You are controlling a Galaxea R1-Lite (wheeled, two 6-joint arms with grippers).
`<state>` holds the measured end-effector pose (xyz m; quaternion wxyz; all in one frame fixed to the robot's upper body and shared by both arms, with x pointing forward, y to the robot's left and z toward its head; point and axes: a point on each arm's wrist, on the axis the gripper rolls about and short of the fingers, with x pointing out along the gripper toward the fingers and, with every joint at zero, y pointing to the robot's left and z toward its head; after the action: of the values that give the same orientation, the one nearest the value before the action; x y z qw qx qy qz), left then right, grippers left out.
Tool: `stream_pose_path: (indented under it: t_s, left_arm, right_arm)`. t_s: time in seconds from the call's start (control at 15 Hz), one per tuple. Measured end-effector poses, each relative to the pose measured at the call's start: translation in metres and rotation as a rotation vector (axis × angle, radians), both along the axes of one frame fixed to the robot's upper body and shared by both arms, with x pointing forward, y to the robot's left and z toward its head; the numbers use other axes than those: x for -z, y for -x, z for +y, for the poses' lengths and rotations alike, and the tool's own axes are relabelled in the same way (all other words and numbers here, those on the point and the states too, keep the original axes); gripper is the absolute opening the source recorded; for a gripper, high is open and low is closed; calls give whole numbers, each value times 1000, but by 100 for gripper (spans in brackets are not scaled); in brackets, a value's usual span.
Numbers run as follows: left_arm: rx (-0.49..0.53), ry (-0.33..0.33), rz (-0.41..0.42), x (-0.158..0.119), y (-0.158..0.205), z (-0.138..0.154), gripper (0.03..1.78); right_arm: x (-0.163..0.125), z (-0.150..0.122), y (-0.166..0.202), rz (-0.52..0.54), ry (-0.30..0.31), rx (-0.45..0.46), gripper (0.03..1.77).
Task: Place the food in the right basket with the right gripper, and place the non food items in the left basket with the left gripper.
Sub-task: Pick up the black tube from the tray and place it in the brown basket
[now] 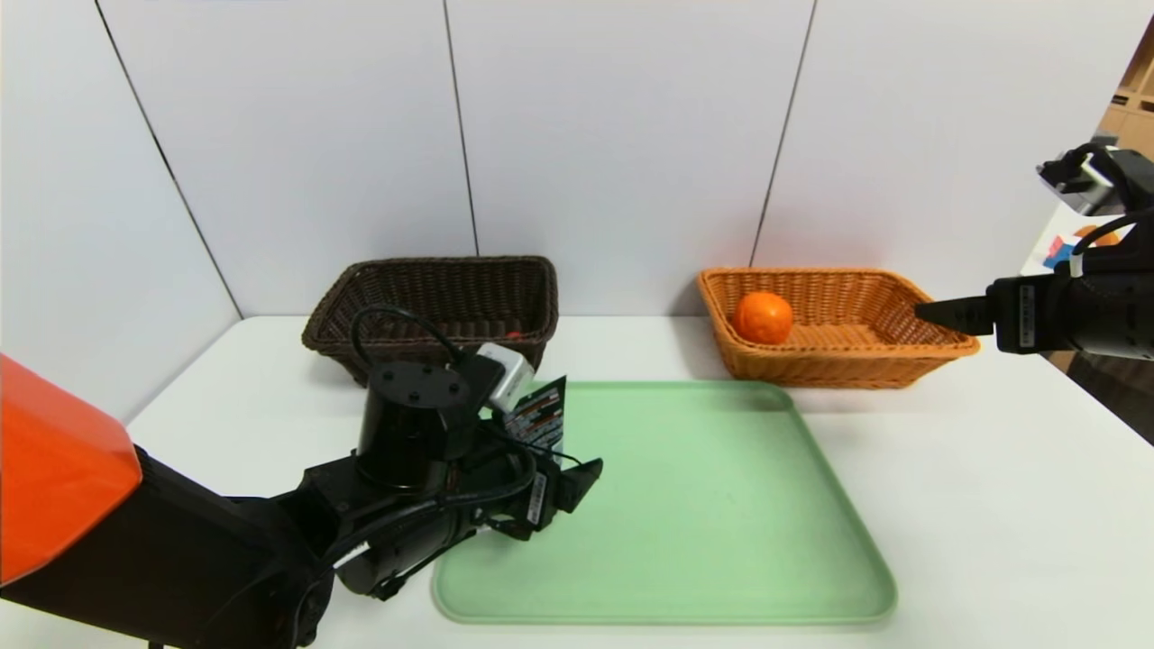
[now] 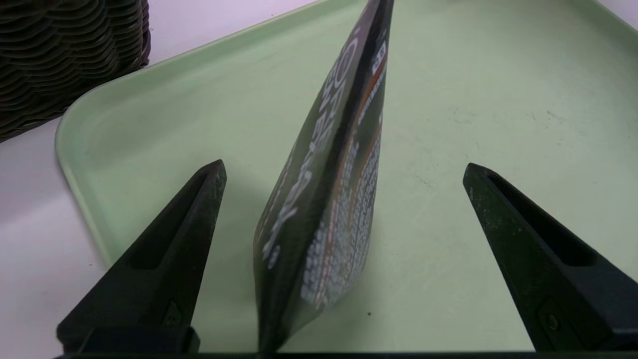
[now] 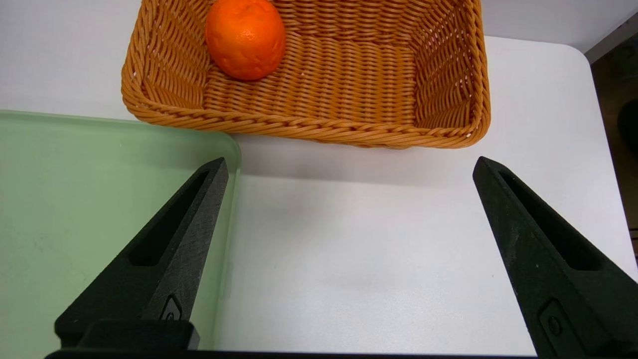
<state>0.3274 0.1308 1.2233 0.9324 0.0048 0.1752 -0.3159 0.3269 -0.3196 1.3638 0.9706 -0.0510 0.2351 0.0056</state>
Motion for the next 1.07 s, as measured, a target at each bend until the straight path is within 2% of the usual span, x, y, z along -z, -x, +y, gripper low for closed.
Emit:
stream_pose_path:
  t_s: [0.33, 0.4, 0.6, 0.8, 0.93, 1.07]
  left_arm:
    - [-2, 9, -13, 3, -3, -2, 169]
    - [-9, 6, -13, 4, -3, -2, 158]
    - [-16, 6, -13, 4, -4, -3, 111]
    - [-16, 5, -11, 5, -5, -3, 79]
    - [-16, 6, -12, 6, -5, -4, 43]
    - [-18, 6, -11, 6, -5, -3, 43]
  right_arm:
    - [2, 0, 2, 6, 0, 0, 169]
    - [2, 0, 2, 7, 1, -1, 169]
    - [2, 0, 2, 9, 1, -5, 169]
    - [4, 0, 2, 16, -4, -15, 169]
    - [6, 0, 3, 23, -4, -15, 169]
    - [8, 0, 3, 27, -4, -15, 169]
